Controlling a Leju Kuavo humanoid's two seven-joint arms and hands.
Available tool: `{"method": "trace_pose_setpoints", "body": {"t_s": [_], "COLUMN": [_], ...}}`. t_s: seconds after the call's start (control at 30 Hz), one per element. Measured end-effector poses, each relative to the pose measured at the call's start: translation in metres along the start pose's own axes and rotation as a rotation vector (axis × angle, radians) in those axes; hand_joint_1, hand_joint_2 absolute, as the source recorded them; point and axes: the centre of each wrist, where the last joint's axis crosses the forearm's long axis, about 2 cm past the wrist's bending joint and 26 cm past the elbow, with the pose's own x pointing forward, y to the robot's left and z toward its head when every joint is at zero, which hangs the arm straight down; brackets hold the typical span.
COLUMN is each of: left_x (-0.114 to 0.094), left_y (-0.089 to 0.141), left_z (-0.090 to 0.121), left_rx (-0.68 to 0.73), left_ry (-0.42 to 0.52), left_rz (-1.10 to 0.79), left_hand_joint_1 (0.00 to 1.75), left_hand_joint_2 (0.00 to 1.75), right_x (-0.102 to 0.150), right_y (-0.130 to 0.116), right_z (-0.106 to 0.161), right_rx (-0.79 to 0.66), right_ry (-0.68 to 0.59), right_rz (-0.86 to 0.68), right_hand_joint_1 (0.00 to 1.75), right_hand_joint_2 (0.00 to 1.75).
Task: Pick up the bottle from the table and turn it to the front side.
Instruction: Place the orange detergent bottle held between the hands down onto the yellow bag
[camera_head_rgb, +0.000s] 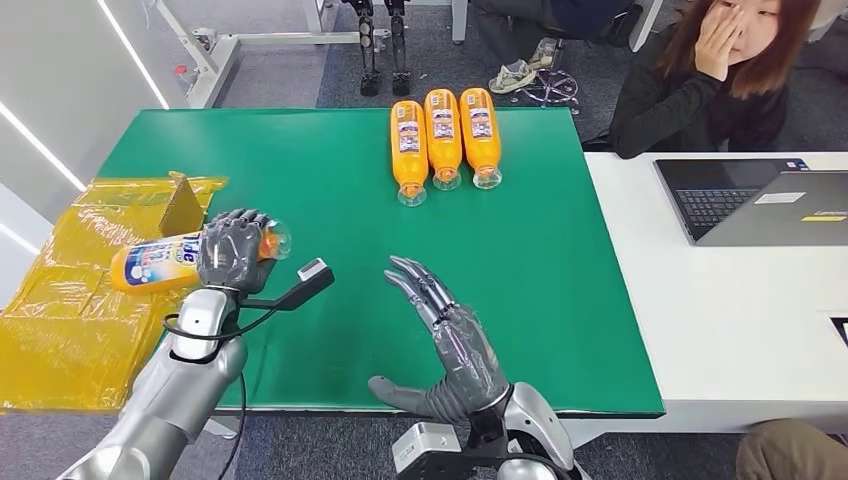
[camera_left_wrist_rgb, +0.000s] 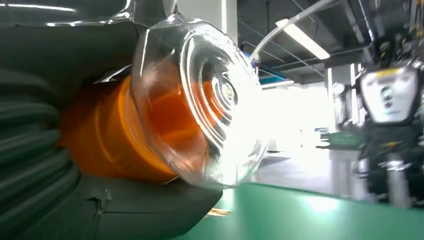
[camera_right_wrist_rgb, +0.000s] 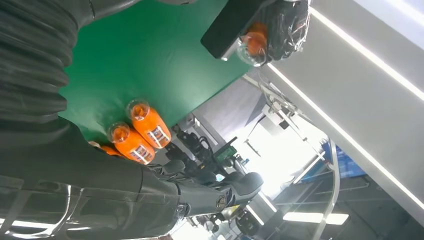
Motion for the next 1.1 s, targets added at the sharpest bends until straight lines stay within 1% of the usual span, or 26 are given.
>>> {"method": "trace_pose_setpoints", "body": {"t_s": [0.03,0.07,0.17,0.27,0.33,0.4,0.43,0.63,0.97,1.1], "left_x": [-0.008,-0.016,-0.038,-0.055,-0.064,-0.07,-0.072,-0.079,-0.086,-0.088], "left_y": [-0.003,-0.006,-0.014,-0.02,-0.023,-0.025,-0.026,-0.029,-0.031,-0.033], "left_z": [0.001,0.002,0.006,0.01,0.012,0.014,0.015,0.017,0.022,0.024], "left_rx": [-0.023,-0.044,-0.105,-0.173,-0.215,-0.25,-0.267,-0.331,-0.34,-0.343], "left_ry": [0.019,0.038,0.092,0.141,0.168,0.19,0.199,0.235,0.254,0.243], "left_rz": [-0.024,-0.045,-0.087,-0.119,-0.137,-0.151,-0.156,-0.17,-0.172,-0.14], "left_hand_joint_1": [1.41,1.31,0.93,0.72,0.35,0.05,0.0,0.0,0.0,0.0], "left_hand_joint_2": [1.75,1.75,1.75,1.75,1.75,1.75,1.75,1.75,1.75,1.75], "right_x": [0.0,-0.001,-0.002,-0.002,-0.002,-0.002,-0.002,-0.002,-0.004,-0.005], "right_y": [0.0,0.0,0.001,0.001,0.001,0.001,0.001,0.0,0.001,0.0], "right_z": [0.0,0.0,0.001,0.002,0.002,0.001,0.001,0.001,0.002,0.001], "right_rx": [0.004,0.007,0.013,0.017,0.022,0.029,0.032,0.047,0.056,0.058], "right_ry": [0.0,0.0,0.0,-0.001,-0.001,0.002,0.003,0.009,-0.006,-0.013], "right_rz": [-0.003,-0.006,-0.013,-0.014,-0.015,-0.017,-0.017,-0.02,-0.037,-0.035], "right_hand_joint_1": [0.0,0.0,0.0,0.0,0.0,0.0,0.0,0.0,0.0,0.0], "right_hand_joint_2": [1.75,1.75,1.75,1.75,1.75,1.75,1.75,1.75,1.75,1.75]}}
